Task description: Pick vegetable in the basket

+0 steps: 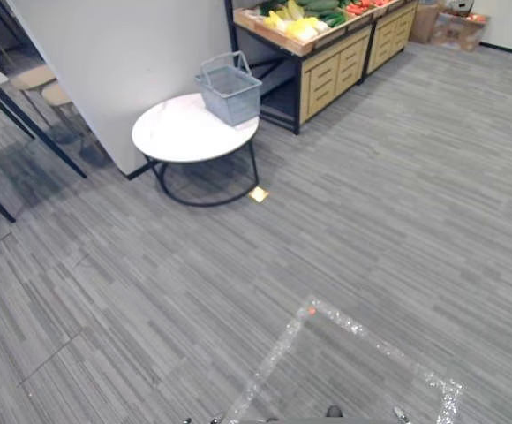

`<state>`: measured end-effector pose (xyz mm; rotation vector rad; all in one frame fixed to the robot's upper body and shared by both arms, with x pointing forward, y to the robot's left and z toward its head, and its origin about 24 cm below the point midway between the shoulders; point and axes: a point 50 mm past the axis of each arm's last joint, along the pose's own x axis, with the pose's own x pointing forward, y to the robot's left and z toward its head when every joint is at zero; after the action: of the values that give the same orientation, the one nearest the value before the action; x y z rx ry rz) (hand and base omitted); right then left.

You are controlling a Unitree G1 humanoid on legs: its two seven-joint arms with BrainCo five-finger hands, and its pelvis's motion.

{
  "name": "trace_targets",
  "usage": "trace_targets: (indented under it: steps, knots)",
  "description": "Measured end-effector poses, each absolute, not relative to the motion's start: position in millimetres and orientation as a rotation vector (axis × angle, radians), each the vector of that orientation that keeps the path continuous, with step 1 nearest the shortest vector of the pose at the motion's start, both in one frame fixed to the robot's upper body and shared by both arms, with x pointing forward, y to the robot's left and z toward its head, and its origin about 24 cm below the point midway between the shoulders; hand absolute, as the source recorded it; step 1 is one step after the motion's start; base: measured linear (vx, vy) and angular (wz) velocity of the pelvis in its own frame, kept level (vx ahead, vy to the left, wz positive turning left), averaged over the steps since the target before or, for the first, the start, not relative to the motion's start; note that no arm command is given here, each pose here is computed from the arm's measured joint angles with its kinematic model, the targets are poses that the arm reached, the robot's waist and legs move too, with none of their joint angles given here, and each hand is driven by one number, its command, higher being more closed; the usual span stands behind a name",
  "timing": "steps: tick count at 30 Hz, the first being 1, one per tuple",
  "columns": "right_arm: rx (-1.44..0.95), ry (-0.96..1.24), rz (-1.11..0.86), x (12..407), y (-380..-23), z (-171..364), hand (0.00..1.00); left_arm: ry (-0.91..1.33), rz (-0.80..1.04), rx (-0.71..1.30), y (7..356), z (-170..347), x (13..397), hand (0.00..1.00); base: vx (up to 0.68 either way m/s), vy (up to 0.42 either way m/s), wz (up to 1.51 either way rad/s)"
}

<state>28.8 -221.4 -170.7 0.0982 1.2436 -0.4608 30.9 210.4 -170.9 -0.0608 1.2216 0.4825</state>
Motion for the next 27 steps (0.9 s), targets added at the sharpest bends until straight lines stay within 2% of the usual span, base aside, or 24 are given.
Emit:
trace_targets:
  steps: [19, 27]
  knots:
    - [0.036, 1.189, -0.403, 42, -220, -169, 0.00, 1.202, 0.481, -0.023, 212, -170, 38, 0.00, -0.03, -0.017, -0.02]
    - [0.119, 1.182, -0.385, 40, -219, -169, 0.00, 1.199, 0.472, -0.030, 212, -170, 38, 0.00, 0.00, -0.011, -0.02]
